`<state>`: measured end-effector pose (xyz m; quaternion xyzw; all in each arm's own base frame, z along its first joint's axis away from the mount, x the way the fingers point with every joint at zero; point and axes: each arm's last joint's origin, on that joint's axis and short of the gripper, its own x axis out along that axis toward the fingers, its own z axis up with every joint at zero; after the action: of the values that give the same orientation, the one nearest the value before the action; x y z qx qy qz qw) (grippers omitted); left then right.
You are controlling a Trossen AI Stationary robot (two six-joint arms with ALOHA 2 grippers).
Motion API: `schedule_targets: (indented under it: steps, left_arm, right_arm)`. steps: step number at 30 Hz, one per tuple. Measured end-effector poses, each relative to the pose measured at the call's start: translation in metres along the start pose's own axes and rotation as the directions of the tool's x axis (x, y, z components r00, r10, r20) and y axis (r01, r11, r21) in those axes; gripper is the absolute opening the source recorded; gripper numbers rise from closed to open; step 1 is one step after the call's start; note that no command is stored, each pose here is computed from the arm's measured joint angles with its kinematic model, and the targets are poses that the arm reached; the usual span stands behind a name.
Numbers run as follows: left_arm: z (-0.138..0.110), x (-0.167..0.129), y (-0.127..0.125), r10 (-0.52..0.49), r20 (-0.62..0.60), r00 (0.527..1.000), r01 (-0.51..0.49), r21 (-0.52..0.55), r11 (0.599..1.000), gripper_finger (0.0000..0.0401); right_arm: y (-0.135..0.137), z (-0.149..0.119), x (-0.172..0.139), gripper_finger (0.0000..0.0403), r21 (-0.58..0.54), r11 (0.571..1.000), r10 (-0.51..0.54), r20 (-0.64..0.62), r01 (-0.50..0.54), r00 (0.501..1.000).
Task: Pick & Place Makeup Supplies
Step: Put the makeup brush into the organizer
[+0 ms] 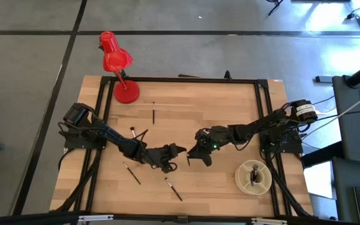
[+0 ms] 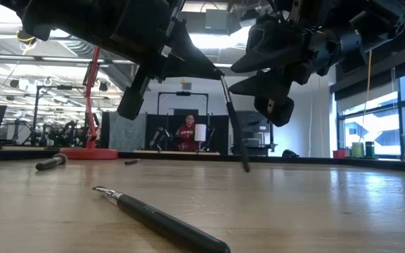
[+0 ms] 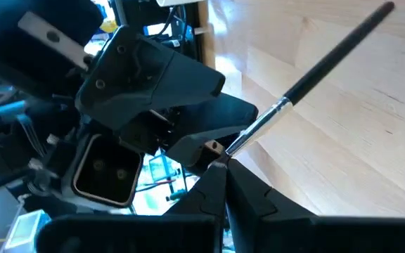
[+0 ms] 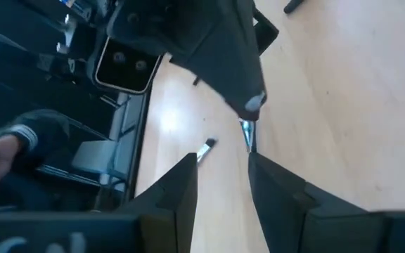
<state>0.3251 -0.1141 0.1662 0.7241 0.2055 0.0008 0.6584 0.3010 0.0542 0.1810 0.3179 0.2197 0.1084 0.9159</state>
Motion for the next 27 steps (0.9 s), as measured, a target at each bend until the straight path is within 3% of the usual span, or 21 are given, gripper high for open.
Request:
schedule_targets:
  steps: [9,23,27]
  left_arm:
    - [0.0,0.0,0.0,0.0,-0.005,1.0,-0.001,-0.036,0.999,0.0002]
    - [-0.002,0.001,0.006,0.046,-0.01,0.999,-0.047,-0.098,0.994,0.0002]
    - [-0.005,0.003,0.006,0.045,-0.019,0.999,-0.046,-0.103,0.994,0.0003]
  right_arm:
    - [0.002,-0.001,-0.001,0.0128,-0.121,0.98,-0.148,0.106,0.161,0.983]
    - [0.013,-0.004,0.001,0.0126,-0.135,0.984,-0.096,0.128,0.114,0.987]
    - [0.013,-0.003,0.001,0.0102,-0.127,0.985,-0.097,0.14,0.115,0.985]
